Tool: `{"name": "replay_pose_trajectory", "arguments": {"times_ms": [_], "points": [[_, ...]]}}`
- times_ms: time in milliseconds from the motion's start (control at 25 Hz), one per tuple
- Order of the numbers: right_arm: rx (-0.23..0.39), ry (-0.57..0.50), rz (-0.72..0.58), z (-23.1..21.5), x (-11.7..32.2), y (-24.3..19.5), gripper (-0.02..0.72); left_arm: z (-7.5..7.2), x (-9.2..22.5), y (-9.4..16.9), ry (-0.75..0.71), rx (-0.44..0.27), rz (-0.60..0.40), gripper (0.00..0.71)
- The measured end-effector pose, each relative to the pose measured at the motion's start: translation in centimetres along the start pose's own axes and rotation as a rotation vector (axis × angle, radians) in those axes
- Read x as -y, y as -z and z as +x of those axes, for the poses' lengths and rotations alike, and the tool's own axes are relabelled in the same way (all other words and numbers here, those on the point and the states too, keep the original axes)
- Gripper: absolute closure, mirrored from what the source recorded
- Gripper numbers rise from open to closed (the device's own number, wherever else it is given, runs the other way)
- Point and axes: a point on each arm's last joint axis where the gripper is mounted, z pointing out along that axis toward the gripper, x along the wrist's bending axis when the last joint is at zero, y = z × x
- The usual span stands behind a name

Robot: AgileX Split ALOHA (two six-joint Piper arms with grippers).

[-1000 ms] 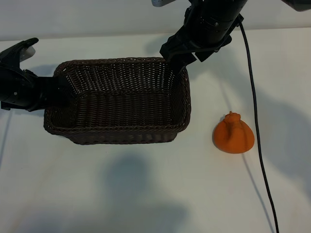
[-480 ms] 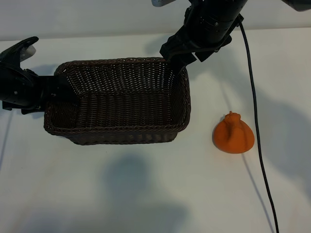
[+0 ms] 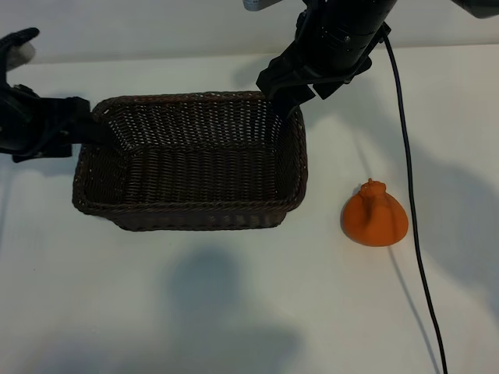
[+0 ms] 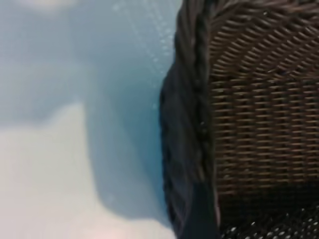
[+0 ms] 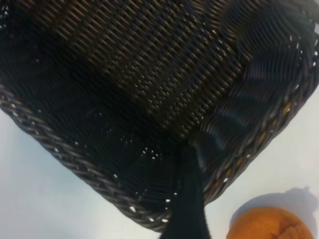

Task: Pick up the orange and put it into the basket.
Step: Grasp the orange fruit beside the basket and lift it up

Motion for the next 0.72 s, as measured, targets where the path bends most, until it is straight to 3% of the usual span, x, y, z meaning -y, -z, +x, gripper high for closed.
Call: {"name": "replay_pose_trajectory", "arguments": {"times_ms": [240, 520, 720], "points": [[0.000, 0.000, 0.000, 0.0, 0.0, 0.0, 0.108, -0.5, -0.1, 2.4, -0.021, -0.052, -0.007, 0.114], [-0.009, -0.003, -0.001, 0.1, 0.0, 0.0, 0.108, -2.1, 0.0, 5.9, -0.073, -0.028, -0.091, 0.114], [-0.059, -0.022, -0.007, 0.5, -0.1, 0.0, 0.108, -3.3, 0.3, 8.1, -0.132, 0.007, -0.151, 0.114]]}}
